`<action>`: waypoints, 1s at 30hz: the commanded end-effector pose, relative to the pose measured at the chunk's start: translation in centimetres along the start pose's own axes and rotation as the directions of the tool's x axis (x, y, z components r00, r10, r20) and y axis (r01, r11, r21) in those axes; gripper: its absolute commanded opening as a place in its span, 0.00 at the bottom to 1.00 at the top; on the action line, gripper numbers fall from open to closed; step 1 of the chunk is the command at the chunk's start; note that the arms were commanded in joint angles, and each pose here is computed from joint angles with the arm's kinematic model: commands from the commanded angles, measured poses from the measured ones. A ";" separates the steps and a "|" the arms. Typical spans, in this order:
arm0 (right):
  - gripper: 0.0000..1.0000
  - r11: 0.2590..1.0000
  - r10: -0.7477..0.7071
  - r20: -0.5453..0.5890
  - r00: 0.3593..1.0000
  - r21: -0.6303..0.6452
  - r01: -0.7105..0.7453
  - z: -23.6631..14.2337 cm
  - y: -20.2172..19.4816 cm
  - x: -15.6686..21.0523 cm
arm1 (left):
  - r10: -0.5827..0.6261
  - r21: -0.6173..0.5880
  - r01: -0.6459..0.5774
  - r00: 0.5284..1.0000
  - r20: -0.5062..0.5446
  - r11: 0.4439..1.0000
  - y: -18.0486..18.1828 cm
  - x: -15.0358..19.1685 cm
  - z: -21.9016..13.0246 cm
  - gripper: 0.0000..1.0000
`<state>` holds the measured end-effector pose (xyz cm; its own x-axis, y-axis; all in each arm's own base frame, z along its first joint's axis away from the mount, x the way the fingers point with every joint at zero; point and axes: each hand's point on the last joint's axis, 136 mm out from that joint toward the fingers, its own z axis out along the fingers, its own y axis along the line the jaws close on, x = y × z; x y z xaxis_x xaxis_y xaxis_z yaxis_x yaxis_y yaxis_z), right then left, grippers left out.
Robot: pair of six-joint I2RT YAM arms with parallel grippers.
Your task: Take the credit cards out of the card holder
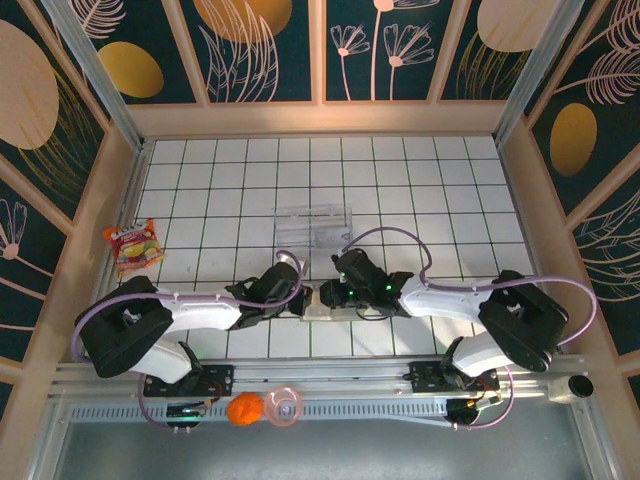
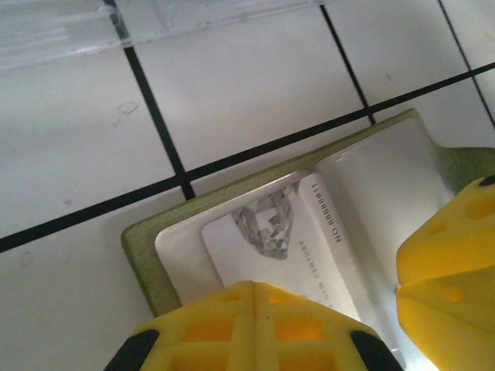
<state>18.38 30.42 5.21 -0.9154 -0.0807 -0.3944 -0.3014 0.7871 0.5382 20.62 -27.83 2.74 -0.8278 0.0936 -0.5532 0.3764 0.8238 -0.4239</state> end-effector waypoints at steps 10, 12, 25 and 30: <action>0.26 0.991 0.092 -0.061 0.994 0.102 -0.086 2.0 -3.9 2.1 | -0.024 -0.056 0.020 0.998 -0.066 0.998 2.4 2.8 0.6 0.00; 0.26 0.992 0.090 -0.065 0.994 0.092 -0.083 2.1 -3.6 2.1 | -0.023 -0.049 0.019 0.996 -0.087 0.999 2.4 3.4 0.8 0.00; 0.05 0.989 0.105 -0.029 0.994 0.104 -0.101 1.3 -4.0 1.7 | -0.050 -0.027 0.048 0.993 -0.106 0.998 2.6 4.5 0.6 0.00; 0.00 0.987 0.113 -0.004 0.994 0.112 -0.112 0.3 -4.6 1.6 | -0.056 -0.017 0.055 0.993 -0.107 0.998 2.5 4.7 0.5 0.00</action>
<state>18.68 29.01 2.96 -0.9417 -0.0075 -0.3363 -0.2011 0.8140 0.5449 20.19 -27.60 1.54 -0.8352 0.0579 -0.5469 0.3630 0.8051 -0.4691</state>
